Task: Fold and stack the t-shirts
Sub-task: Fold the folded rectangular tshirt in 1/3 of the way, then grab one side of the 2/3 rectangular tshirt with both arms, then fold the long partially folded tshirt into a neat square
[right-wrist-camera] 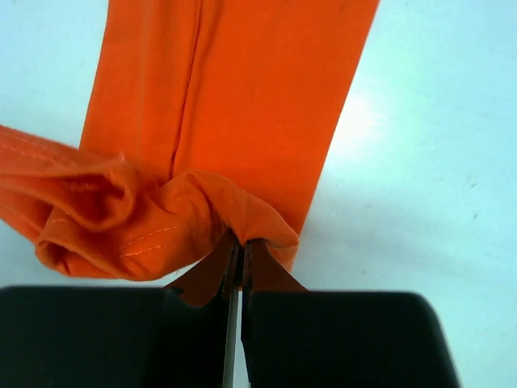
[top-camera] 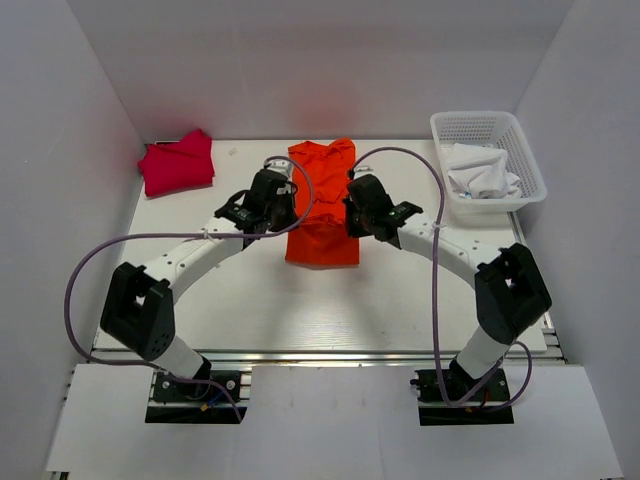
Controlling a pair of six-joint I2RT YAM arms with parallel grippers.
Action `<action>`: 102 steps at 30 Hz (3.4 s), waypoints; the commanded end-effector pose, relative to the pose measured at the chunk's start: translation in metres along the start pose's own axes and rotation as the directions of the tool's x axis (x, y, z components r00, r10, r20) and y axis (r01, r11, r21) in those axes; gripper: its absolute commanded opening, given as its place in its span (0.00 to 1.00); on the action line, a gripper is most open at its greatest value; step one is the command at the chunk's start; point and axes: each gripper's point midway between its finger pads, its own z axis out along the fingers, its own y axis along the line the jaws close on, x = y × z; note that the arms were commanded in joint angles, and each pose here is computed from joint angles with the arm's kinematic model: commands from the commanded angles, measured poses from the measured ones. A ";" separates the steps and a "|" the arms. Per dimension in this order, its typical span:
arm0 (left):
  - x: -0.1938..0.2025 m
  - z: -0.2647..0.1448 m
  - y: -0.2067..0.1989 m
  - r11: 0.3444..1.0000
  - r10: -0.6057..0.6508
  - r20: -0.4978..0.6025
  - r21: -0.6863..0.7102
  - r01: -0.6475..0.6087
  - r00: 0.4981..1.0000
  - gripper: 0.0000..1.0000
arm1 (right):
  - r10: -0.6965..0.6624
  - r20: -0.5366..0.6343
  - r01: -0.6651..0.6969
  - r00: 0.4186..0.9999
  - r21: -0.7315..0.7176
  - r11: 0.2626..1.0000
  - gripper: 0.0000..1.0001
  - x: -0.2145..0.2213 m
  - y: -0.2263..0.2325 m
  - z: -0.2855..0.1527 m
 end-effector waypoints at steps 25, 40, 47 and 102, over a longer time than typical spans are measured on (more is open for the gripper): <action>-0.074 0.118 0.039 0.998 0.005 0.030 -0.061 -0.004 1.000 0.00 | 0.144 -0.015 -0.144 0.989 0.025 0.989 0.01 -0.066 -0.044 0.104; -0.124 0.102 0.050 0.999 0.046 0.084 -0.024 -0.044 0.995 1.00 | 0.242 0.070 -0.236 0.968 -0.076 0.969 0.90 -0.114 -0.049 0.096; -0.034 0.059 0.048 0.998 0.044 -0.001 0.054 -0.044 0.999 1.00 | 0.225 -0.034 -0.228 0.974 -0.133 0.965 0.90 -0.038 -0.044 0.053; 0.071 -0.075 -0.018 0.869 0.081 -0.147 0.495 0.002 0.986 0.00 | 0.205 -0.120 -0.235 0.971 -0.362 0.902 0.00 0.061 -0.017 -0.079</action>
